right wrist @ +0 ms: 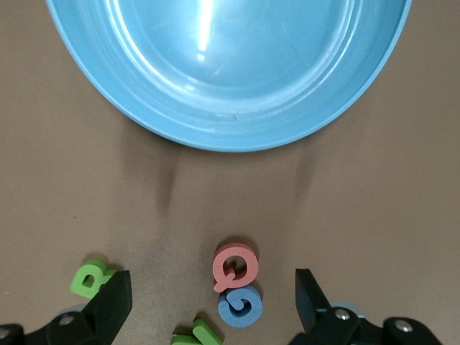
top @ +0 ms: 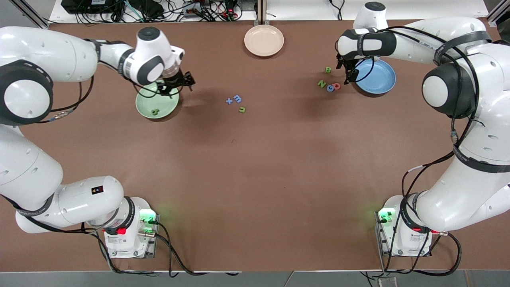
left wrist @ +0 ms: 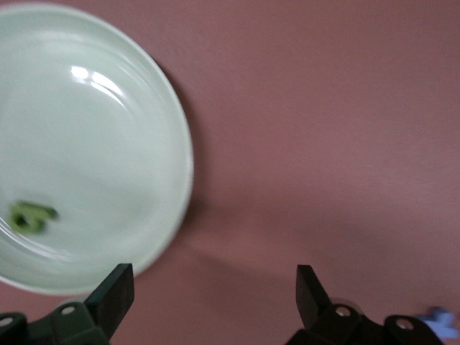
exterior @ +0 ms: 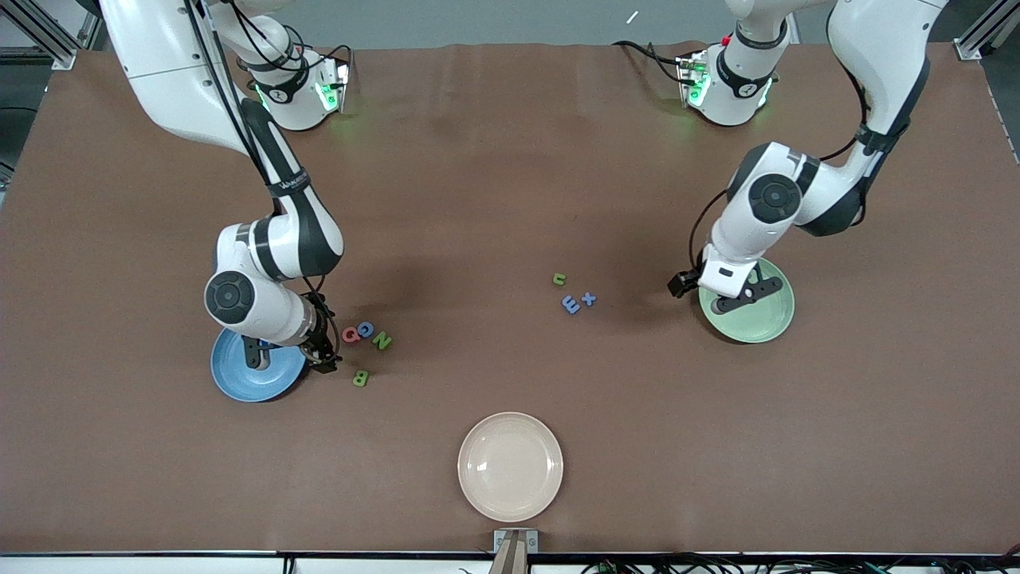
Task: Sort uppercase to blue plate, lowercase to green plate
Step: 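Grasp the blue x with the left gripper while the right gripper grasps Q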
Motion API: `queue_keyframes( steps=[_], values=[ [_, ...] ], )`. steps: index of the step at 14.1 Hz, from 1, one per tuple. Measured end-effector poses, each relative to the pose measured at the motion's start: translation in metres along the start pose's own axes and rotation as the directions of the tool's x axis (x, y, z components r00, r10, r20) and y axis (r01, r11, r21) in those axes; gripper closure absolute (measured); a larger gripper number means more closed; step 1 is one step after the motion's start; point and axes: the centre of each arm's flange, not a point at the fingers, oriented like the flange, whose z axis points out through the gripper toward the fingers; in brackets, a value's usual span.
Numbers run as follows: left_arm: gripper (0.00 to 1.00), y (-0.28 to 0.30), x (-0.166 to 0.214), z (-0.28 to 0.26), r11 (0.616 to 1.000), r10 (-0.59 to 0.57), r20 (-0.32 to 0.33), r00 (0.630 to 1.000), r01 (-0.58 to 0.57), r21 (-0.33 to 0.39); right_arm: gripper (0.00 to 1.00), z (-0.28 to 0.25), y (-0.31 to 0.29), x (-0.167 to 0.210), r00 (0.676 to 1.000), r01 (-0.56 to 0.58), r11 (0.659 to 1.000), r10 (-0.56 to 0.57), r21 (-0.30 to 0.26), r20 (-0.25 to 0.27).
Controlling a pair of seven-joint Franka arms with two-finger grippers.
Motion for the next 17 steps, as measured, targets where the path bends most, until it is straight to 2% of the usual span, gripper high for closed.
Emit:
queue_keyframes(
  steps=[3, 5, 9, 11, 12, 15, 17],
  values=[
    [0.00, 0.057, -0.034, 0.004, 0.975, -0.220, 0.035, 0.975, 0.221, -0.034, 0.00, 0.011, 0.000, -0.003, 1.000, -0.002, 1.000, 0.002, -0.007, -0.003],
    [0.00, 0.089, -0.051, 0.011, 0.954, -0.294, 0.068, 0.953, 0.297, -0.046, 0.02, 0.015, 0.000, -0.004, 1.000, -0.001, 1.000, 0.001, -0.007, -0.004],
    [0.02, 0.127, -0.068, 0.026, 0.915, -0.392, 0.121, 0.912, 0.400, -0.047, 0.03, 0.026, 0.002, -0.006, 1.000, 0.003, 1.000, -0.004, -0.019, -0.006],
    [0.04, 0.135, -0.062, 0.037, 0.893, -0.442, 0.107, 0.891, 0.448, -0.040, 0.04, 0.032, 0.002, -0.008, 1.000, 0.006, 1.000, -0.006, -0.026, -0.007],
    [0.10, 0.138, -0.060, 0.044, 0.887, -0.456, 0.093, 0.885, 0.460, -0.035, 0.05, 0.035, 0.003, -0.009, 1.000, 0.008, 1.000, -0.008, -0.029, -0.007],
    [0.14, 0.144, -0.064, 0.059, 0.885, -0.462, 0.077, 0.883, 0.465, -0.019, 0.09, 0.039, 0.003, -0.012, 1.000, 0.011, 0.999, -0.011, -0.035, -0.008],
    [0.14, 0.148, -0.065, 0.061, 0.886, -0.461, 0.080, 0.884, 0.463, -0.020, 0.15, 0.039, 0.003, -0.012, 1.000, 0.011, 0.999, -0.011, -0.036, -0.008]
  ],
)
